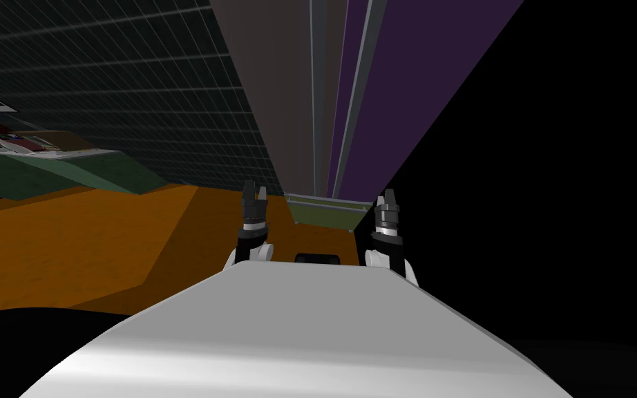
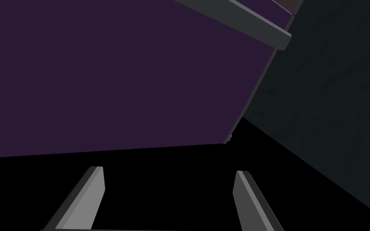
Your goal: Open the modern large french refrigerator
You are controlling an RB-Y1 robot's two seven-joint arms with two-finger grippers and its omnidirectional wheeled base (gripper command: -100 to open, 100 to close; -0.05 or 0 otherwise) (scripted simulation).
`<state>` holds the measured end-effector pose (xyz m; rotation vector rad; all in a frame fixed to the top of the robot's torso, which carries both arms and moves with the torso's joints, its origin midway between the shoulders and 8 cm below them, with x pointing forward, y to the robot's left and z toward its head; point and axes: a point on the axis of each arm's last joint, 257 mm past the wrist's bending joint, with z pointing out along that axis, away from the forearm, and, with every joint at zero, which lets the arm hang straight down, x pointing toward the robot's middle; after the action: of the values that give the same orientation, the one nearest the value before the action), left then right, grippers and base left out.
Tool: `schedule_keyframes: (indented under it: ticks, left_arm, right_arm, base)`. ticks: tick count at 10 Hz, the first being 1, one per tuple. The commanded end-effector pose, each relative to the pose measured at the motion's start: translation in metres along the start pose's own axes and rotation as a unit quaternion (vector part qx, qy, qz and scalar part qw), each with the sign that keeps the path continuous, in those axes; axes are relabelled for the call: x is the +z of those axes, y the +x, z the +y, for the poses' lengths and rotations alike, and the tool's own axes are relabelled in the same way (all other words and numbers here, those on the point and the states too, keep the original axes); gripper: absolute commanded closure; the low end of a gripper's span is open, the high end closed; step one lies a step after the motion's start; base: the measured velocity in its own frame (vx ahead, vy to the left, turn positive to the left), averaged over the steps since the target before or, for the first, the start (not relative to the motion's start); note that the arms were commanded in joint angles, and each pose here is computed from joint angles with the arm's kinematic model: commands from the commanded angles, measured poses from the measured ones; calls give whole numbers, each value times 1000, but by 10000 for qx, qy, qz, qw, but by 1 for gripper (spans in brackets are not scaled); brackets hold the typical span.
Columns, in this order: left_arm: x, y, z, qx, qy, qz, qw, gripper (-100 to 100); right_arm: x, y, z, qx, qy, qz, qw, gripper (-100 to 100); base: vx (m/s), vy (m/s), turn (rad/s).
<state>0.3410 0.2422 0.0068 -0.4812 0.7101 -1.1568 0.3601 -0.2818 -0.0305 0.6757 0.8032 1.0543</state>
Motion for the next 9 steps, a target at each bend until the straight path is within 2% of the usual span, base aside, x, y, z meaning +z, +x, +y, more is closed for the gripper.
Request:
schedule_keyframes:
  ticks: [1,9]
  left_arm:
    - [0,0,0,0,0,0,10000,0]
    - [0,0,0,0,2,0,10000,0]
  right_arm:
    - [0,0,0,0,0,0,10000,0]
    - [0,0,0,0,-2,0,10000,0]
  base:
    - [0,0,0]
    - [0,0,0]
